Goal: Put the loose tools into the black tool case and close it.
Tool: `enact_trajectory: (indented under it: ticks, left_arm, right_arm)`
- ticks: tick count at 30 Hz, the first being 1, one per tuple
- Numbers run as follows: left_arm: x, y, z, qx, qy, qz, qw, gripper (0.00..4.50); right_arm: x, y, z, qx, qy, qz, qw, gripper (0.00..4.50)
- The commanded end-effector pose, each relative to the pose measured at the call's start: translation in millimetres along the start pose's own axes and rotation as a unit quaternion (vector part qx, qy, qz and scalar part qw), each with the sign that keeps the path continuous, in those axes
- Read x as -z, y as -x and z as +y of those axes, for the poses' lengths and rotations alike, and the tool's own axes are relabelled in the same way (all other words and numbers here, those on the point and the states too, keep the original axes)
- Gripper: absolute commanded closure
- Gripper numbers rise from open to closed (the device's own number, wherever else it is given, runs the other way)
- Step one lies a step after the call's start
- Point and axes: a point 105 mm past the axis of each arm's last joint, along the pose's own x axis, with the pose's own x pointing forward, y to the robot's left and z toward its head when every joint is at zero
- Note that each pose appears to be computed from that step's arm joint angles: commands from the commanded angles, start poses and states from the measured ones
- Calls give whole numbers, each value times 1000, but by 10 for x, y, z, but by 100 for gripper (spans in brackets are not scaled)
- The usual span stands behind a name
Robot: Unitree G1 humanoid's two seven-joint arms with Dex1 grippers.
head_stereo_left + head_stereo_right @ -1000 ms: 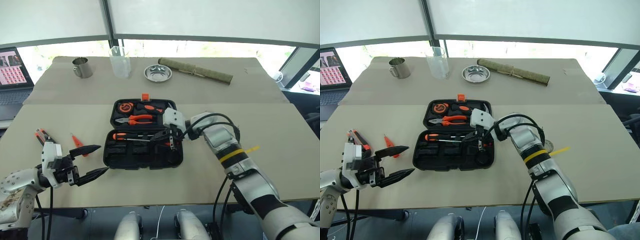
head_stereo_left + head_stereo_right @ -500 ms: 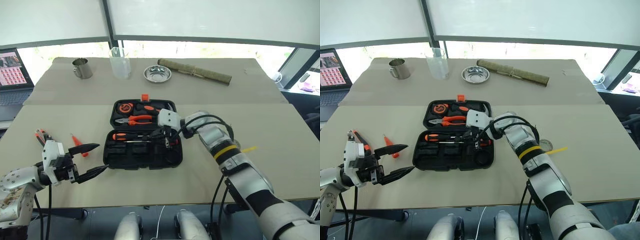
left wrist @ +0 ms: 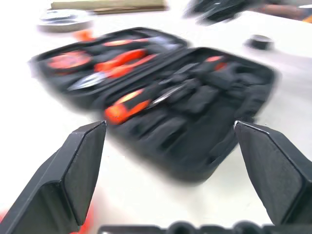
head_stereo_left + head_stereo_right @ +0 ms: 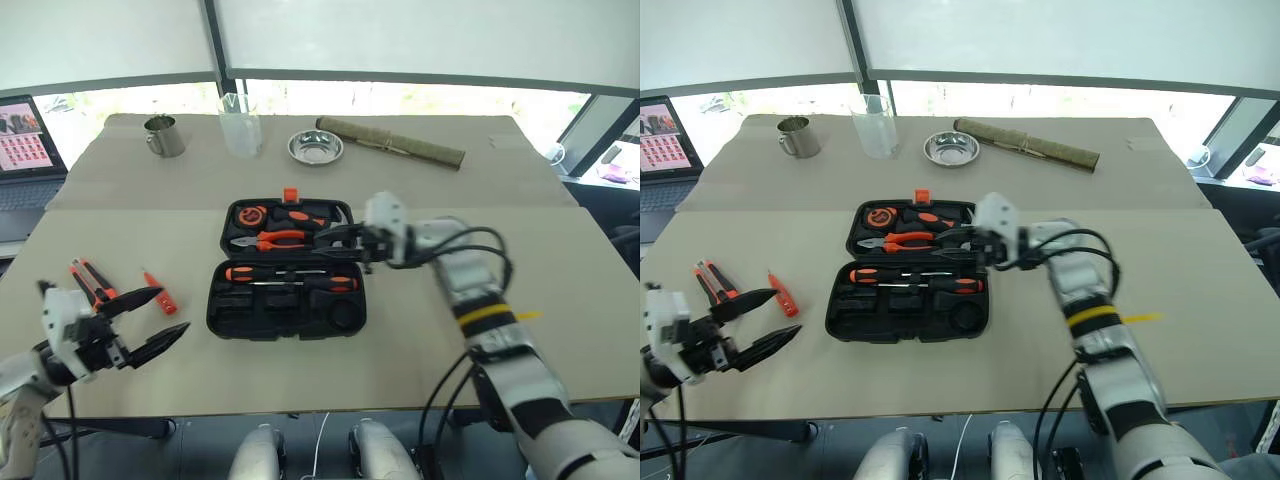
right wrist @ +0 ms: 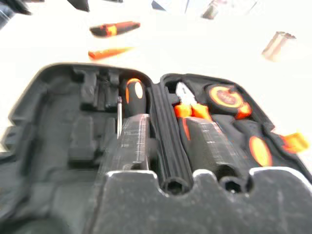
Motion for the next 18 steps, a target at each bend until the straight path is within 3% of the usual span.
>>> enact_trajectory:
  ticks: [1, 5, 8, 11, 18]
  left_arm:
    - [40, 427, 124, -113, 3, 6, 994, 0]
    - [229, 930, 155, -236, 12, 47, 970, 0]
    - [410, 1192, 181, -321, 38, 97, 941, 0]
    - [430, 1053, 93, -304, 56, 109, 945, 0]
    - [153, 331, 149, -277, 128, 85, 948, 0]
  right_arm:
    - [-49, 378, 155, 35, -12, -37, 999, 131]
    - [79, 763, 422, 86, -4, -48, 995, 6]
    - [193, 904, 581, 100, -6, -37, 994, 2]
    - [154, 940, 588, 121, 0, -62, 991, 2]
    - [-202, 772, 503, 91, 44, -116, 988, 2]
